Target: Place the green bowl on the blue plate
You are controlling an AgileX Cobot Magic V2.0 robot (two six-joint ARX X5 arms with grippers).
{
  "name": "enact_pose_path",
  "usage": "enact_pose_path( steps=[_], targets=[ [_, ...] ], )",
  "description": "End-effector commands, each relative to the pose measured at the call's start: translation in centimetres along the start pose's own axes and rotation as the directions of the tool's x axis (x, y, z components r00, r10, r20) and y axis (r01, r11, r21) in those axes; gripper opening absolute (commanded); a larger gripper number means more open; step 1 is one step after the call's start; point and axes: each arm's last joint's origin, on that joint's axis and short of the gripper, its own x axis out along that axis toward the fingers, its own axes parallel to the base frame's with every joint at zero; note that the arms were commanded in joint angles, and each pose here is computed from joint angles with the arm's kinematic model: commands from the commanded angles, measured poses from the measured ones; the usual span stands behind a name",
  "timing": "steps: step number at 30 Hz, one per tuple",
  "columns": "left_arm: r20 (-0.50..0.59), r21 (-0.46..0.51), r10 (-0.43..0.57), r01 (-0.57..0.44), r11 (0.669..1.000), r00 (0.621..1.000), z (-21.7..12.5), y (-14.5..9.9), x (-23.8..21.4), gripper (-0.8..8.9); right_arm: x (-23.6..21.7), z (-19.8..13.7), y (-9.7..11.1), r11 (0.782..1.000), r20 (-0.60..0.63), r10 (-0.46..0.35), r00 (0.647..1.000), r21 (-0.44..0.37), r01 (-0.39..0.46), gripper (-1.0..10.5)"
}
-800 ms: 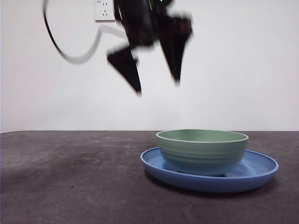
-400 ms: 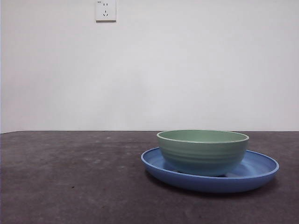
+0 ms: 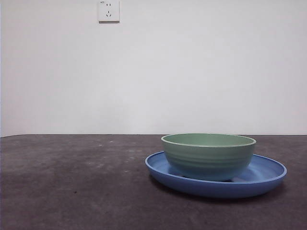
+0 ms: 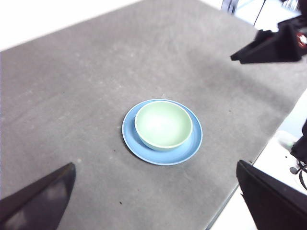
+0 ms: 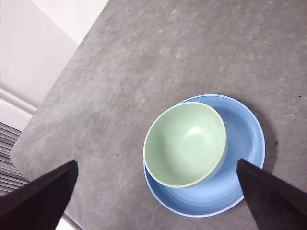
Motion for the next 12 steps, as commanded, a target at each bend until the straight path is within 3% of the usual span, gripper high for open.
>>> enact_pose_path(
  steps=[1, 6, 12],
  targets=[
    [0.012, -0.058, -0.004, 0.004, 0.998, 1.000, -2.1, -0.1, -0.4, 5.94, -0.2, 0.4, 0.3, 1.000, 0.014, 0.008, 1.000, -0.020, -0.008, 6.5],
    [0.028, -0.090, -0.003, 0.006, 0.996, 1.000, -5.7, -0.1, -0.6, 5.94, -0.2, 0.4, 0.3, 1.000, 0.014, 0.008, 1.000, -0.020, -0.008, 6.5],
    [0.013, -0.092, -0.004, 0.005, 0.996, 1.000, -7.1, -0.1, -0.5, 5.94, -0.2, 0.4, 0.3, 1.000, 0.013, 0.007, 1.000, -0.026, -0.007, 6.5]
  ],
)
